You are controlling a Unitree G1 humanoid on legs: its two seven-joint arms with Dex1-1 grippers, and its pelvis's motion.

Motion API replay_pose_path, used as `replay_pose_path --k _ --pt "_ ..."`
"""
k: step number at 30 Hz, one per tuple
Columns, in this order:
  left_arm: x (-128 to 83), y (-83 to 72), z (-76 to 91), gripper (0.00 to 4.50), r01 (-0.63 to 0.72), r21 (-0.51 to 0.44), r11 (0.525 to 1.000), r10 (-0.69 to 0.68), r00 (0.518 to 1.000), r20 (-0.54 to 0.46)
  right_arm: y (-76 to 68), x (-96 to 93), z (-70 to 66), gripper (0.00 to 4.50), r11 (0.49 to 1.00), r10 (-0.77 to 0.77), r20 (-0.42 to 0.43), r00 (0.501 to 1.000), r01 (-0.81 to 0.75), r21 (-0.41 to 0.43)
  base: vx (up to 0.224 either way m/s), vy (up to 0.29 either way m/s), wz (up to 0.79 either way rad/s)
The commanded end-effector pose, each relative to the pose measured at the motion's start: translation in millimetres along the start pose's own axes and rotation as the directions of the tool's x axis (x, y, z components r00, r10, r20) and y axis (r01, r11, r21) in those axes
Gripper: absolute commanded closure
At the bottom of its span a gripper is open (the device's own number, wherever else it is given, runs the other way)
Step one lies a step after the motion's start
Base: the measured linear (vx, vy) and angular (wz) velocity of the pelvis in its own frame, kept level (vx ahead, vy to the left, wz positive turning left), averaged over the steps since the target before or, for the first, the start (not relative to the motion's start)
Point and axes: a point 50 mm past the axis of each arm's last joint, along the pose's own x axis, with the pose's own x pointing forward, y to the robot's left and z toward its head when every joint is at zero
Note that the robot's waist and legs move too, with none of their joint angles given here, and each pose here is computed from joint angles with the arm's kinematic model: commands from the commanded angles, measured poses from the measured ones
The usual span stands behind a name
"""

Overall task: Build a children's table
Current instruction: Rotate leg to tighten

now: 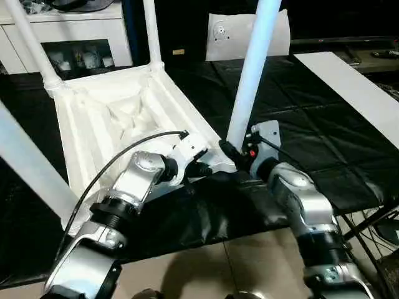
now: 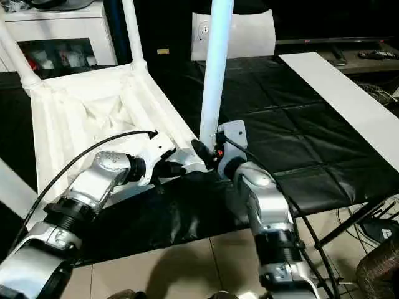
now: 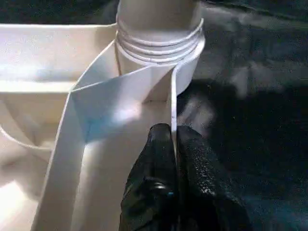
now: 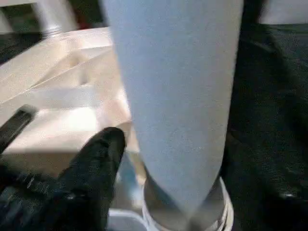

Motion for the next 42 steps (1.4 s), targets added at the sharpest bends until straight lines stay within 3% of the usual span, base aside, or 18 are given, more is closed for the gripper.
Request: replay_pose_path --k 1,5,9,10,11,13,17,18,22,32,42 --pt "-1 -11.6 14.0 4.50 0.139 0.134 0.981 -0.150 0.986 0.077 13.6 -5.8 -1.2 0.90 0.981 0.192 -0.004 0.981 -0.192 -0.037 0.000 0.000 0.00" --pt "-9 -15.4 7.0 4.50 0.227 0.189 0.956 -0.240 0.969 0.054 6.3 -18.4 2.5 0.46 0.960 0.260 -0.025 0.965 -0.262 -0.096 0.000 0.000 0.00" --pt "-19 -16.7 -2.3 4.50 0.324 0.229 0.918 -0.334 0.942 0.007 0.7 -35.0 7.0 0.46 0.901 0.395 -0.078 0.915 -0.403 -0.164 0.000 0.000 0.00" --pt "-20 -16.7 -2.9 4.50 0.331 0.233 0.914 -0.341 0.940 0.002 0.6 -36.2 7.1 0.46 0.894 0.409 -0.084 0.909 -0.417 -0.165 0.000 0.000 0.00" --pt "-25 -16.9 -6.3 4.50 0.377 0.253 0.891 -0.382 0.924 -0.029 0.4 -43.4 7.4 0.46 0.849 0.490 -0.120 0.864 -0.504 -0.159 0.000 0.000 0.00" --pt "-29 -17.2 -8.8 4.50 0.420 0.273 0.865 -0.419 0.905 -0.066 0.4 -48.8 7.0 0.46 0.806 0.556 -0.153 0.817 -0.575 -0.139 0.000 0.000 0.00" --pt "-34 -18.0 -10.9 4.50 0.488 0.294 0.822 -0.477 0.872 -0.112 -1.9 -51.6 6.2 0.62 0.761 0.614 -0.190 0.766 -0.638 -0.112 0.000 0.000 0.00" --pt "-34 -18.0 -10.9 4.50 0.495 0.295 0.817 -0.483 0.868 -0.117 -1.9 -51.9 6.0 0.91 0.754 0.624 -0.195 0.757 -0.649 -0.106 0.000 0.000 0.00" --pt "-35 -18.4 -10.7 4.50 0.533 0.306 0.789 -0.517 0.844 -0.140 -1.3 -52.5 5.9 1.18 0.707 0.678 -0.215 0.703 -0.704 -0.072 0.000 0.000 0.00" --pt "-34 -19.4 -9.7 4.50 0.556 0.323 0.766 -0.535 0.830 -0.160 1.7 -50.1 4.6 2.14 0.653 0.726 -0.242 0.644 -0.755 -0.052 0.000 0.000 0.00" --pt "-34 -17.6 -11.3 4.50 0.540 0.304 0.785 -0.525 0.840 -0.136 9.0 -51.1 0.3 2.51 0.635 0.750 -0.229 0.621 -0.773 -0.014 0.000 0.000 0.00"
